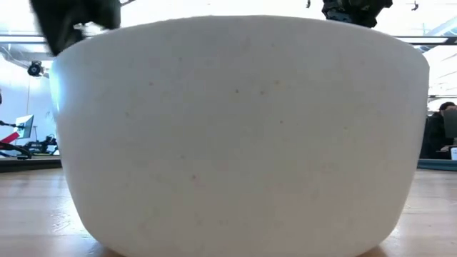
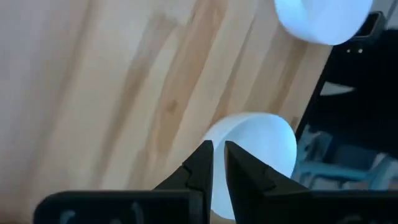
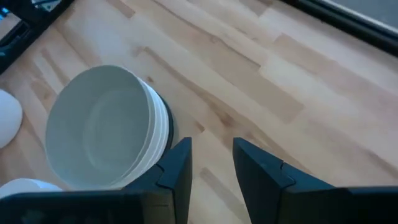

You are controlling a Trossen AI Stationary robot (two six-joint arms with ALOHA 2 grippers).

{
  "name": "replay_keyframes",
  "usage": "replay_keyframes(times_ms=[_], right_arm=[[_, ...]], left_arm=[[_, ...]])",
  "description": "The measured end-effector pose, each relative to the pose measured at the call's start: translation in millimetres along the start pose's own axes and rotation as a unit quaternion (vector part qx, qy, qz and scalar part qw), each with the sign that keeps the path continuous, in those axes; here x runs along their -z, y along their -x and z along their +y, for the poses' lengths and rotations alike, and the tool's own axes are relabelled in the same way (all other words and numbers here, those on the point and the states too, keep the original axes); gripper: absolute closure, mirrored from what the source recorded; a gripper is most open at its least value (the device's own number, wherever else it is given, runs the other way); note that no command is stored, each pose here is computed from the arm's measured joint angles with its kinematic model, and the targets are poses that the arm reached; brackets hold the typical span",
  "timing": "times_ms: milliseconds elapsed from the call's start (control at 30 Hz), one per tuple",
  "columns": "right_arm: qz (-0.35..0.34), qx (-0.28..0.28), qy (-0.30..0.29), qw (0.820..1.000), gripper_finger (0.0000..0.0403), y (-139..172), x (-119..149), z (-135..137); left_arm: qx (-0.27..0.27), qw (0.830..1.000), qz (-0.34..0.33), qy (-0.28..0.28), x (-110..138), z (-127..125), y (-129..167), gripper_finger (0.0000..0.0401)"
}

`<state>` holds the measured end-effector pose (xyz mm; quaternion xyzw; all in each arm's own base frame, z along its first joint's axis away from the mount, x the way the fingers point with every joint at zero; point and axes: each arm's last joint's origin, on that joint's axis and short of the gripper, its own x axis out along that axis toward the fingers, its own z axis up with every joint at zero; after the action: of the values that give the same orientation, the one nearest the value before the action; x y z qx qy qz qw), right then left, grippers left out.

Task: Nest bowls inside each other
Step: Stack the white bowl on the gray bowl

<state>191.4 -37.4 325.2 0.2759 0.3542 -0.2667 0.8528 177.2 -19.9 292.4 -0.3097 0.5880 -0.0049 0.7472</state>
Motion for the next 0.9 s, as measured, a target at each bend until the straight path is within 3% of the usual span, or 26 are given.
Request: replay_keyframes(times_ms=[133,267,400,600,767,900], right_arm=[[-0.014,-0.007,0.010,1.000,0.0291,-3,-3,3],[-0.009,-0.003,0.016,1.000,0.0291,-7,-4,4],[-0.001,0.002,0.019,1.000,0.0291,-11,-4,5],[0.014,-0.003,0.020,1.000,0.0291,-17,-3,6],[0.018,-0.004,0.021,1.000,0.0291,-18,-3,7],[0.017,-0.004,0.020,1.000,0.0291,-18,-3,7]], left_arm=[[0.024,0.997,0.010,0.079,34,16,-19,0.0376],[0.081,0.992,0.023,0.096,54,22,-38,0.0371],[0.106,0.990,0.022,0.088,63,27,-52,0.0335],[0.087,0.992,0.040,0.086,66,34,-66,0.0233],[0.090,0.995,0.035,0.027,57,30,-76,0.0160],[0.093,0.995,0.030,-0.014,46,24,-89,0.0136]])
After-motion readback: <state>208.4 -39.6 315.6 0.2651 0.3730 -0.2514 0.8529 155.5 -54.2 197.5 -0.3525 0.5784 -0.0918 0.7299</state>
